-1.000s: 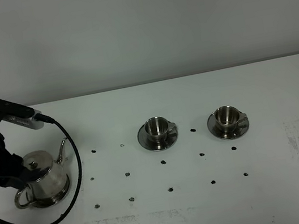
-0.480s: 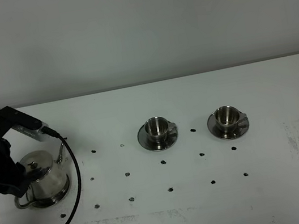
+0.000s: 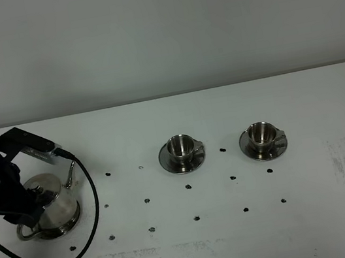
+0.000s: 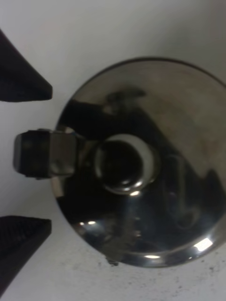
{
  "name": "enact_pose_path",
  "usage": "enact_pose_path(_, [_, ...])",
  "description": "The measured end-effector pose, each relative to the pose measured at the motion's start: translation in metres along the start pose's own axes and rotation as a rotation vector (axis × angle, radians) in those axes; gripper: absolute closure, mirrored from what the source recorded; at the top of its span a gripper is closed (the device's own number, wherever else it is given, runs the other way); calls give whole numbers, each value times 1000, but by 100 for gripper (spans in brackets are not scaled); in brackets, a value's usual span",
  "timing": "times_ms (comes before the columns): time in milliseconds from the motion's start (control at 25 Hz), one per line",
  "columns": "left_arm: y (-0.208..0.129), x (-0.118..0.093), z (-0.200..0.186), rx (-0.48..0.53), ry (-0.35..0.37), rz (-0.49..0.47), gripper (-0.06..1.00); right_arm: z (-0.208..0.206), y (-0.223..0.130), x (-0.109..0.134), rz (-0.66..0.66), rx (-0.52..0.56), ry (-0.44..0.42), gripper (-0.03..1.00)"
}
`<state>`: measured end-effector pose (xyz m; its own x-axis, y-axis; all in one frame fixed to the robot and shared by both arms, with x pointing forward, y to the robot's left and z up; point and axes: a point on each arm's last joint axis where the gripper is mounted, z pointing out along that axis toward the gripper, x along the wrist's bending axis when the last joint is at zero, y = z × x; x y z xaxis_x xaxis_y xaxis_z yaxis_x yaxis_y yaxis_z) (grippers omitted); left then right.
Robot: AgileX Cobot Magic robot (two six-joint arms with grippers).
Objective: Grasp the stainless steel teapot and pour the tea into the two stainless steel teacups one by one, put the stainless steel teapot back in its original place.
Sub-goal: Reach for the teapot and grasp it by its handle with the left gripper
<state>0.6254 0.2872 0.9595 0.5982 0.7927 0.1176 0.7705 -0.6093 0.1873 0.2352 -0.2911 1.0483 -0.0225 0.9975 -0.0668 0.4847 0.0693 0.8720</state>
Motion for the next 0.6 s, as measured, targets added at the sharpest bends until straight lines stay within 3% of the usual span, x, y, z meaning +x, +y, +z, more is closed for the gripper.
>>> enact_pose_path(600, [8, -7, 21, -10, -19, 11, 37, 0, 0, 0, 1, 0, 1, 58])
